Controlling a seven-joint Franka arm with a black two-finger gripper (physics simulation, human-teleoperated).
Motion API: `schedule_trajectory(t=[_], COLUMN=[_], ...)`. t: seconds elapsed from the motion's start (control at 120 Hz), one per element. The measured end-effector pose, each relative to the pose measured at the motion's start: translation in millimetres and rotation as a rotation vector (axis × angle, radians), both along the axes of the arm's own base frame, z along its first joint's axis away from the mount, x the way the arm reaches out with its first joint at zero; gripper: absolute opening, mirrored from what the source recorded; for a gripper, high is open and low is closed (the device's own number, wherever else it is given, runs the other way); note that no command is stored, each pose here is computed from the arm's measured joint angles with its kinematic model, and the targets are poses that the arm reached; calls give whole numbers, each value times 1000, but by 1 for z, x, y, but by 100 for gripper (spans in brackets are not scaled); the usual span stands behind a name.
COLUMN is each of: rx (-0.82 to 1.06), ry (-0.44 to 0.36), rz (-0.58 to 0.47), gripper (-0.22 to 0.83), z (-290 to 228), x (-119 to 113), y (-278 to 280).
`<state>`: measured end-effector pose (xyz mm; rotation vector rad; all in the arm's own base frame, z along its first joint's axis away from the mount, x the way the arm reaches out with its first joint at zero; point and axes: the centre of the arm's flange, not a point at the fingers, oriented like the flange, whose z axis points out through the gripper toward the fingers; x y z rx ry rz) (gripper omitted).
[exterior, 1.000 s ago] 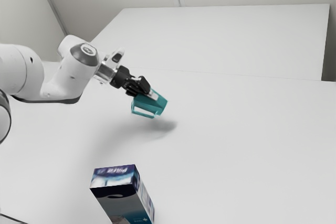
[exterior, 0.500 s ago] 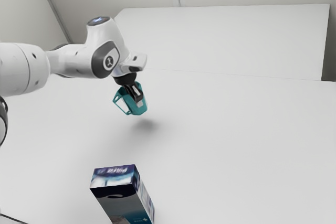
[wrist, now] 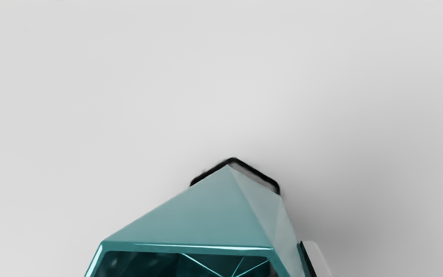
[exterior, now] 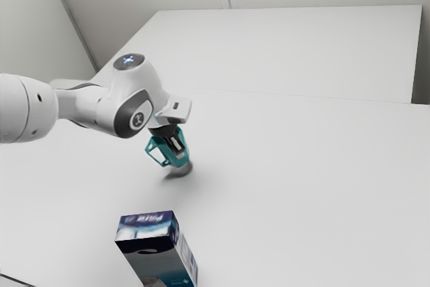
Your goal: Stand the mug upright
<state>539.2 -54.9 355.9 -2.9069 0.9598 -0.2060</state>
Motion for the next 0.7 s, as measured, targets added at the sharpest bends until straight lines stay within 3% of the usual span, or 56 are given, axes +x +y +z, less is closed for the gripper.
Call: schedule_trajectory(t=[0.533, 0.7], rx=[7, 0], ry=[1, 1], rz=[49, 55], gripper=[-16, 5], z=[-27, -27], x=[6, 6], y=[1, 1])
